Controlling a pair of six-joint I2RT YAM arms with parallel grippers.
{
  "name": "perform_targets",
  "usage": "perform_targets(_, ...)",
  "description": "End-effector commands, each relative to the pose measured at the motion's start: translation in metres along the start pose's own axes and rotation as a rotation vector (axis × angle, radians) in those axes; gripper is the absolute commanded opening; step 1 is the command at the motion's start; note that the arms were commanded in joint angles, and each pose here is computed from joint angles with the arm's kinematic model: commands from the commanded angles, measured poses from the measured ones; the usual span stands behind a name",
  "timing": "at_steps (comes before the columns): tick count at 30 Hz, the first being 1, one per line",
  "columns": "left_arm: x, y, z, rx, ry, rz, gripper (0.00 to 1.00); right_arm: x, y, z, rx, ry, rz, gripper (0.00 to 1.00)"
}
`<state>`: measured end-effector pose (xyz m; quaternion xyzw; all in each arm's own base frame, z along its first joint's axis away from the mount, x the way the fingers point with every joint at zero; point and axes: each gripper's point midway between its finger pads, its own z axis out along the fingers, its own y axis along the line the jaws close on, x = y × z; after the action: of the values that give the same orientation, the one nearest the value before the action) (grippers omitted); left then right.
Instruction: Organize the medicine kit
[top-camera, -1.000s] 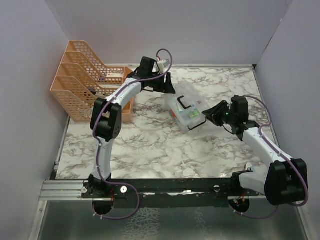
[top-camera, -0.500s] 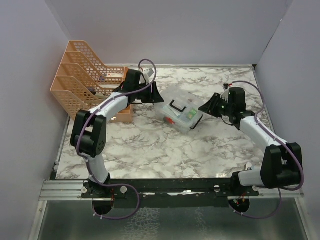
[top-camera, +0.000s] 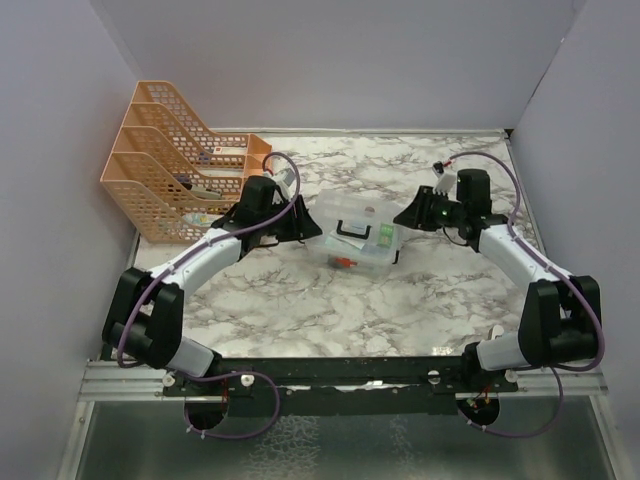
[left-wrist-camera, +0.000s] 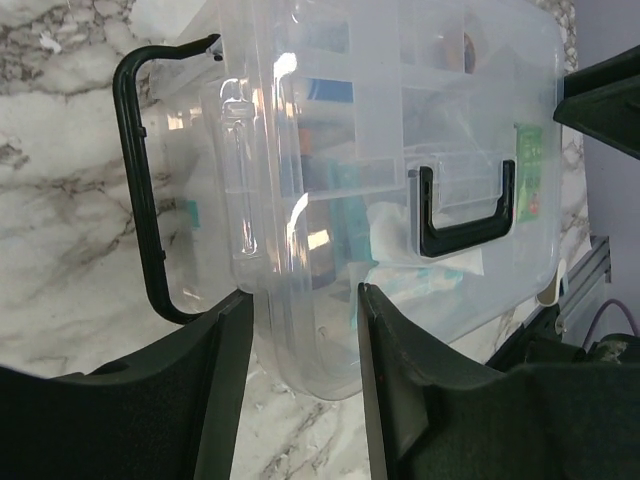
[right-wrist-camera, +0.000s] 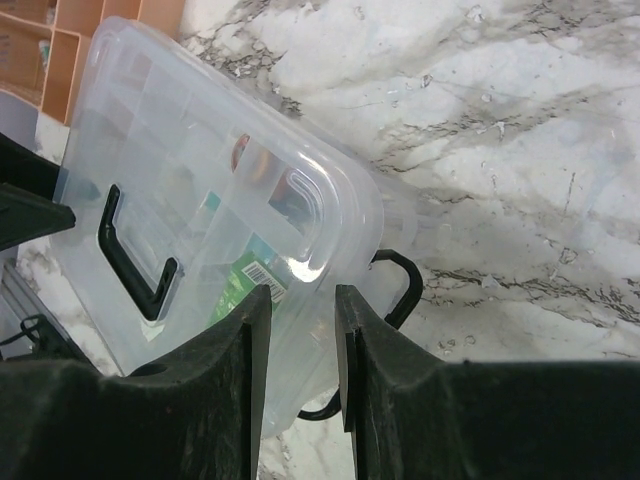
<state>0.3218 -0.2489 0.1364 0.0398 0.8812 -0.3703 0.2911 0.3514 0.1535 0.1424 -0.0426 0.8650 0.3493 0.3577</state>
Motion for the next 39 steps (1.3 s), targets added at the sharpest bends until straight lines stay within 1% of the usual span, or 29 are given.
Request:
perform_targets(1, 0.088, 0.014, -0.010, -0.073, 0.232, -0.080, 0.45, 0.054, 0.024, 0.004, -0.101, 0.194, -0.009, 0.30)
perform_targets(8, 0.104, 0.029, -0.031, -0.150, 0.189, -0.111, 0.46, 0.074, 0.039, 0.006, -0.117, 0.248, -0.051, 0.30)
perform_targets(10, 0.104, 0.029, -0.035, -0.158, 0.182, -0.103, 0.50, 0.072, 0.038, 0.006, -0.093, 0.240, -0.040, 0.31)
perform_targets(12, 0.099, 0.026, -0.037, -0.157, 0.174, -0.087, 0.55, 0.065, 0.035, 0.005, -0.055, 0.222, -0.029, 0.36)
perform_targets(14, 0.090, 0.022, -0.037, -0.158, 0.166, -0.063, 0.61, 0.054, 0.034, 0.003, -0.006, 0.186, 0.000, 0.46)
perform_targets(16, 0.079, 0.018, -0.038, -0.162, 0.154, -0.037, 0.65, 0.040, 0.031, 0.000, 0.060, 0.132, 0.038, 0.56)
perform_targets(17, 0.073, 0.017, -0.038, -0.165, 0.151, -0.026, 0.66, 0.034, 0.029, -0.003, 0.094, 0.106, 0.053, 0.59)
perform_targets(21, 0.048, 0.013, -0.044, -0.186, 0.122, 0.012, 0.73, 0.018, 0.027, -0.014, 0.159, 0.025, 0.084, 0.65)
perform_targets(25, 0.026, 0.012, -0.050, -0.205, 0.092, 0.051, 0.81, 0.020, 0.031, -0.023, 0.157, -0.002, 0.115, 0.69)
perform_targets(28, 0.014, 0.013, -0.051, -0.228, 0.072, 0.073, 0.86, 0.018, 0.031, -0.029, 0.169, -0.051, 0.155, 0.72)
perform_targets(31, 0.001, 0.008, -0.051, -0.227, 0.056, 0.098, 0.87, 0.021, 0.028, -0.033, 0.189, -0.096, 0.223, 0.73)
perform_targets(34, -0.017, -0.004, -0.054, -0.205, 0.022, 0.134, 0.87, 0.030, 0.030, -0.034, 0.155, -0.114, 0.283, 0.73)
perform_targets(39, -0.036, -0.039, -0.052, -0.180, -0.037, 0.259, 0.87, 0.047, 0.032, -0.037, 0.108, -0.154, 0.373, 0.73)
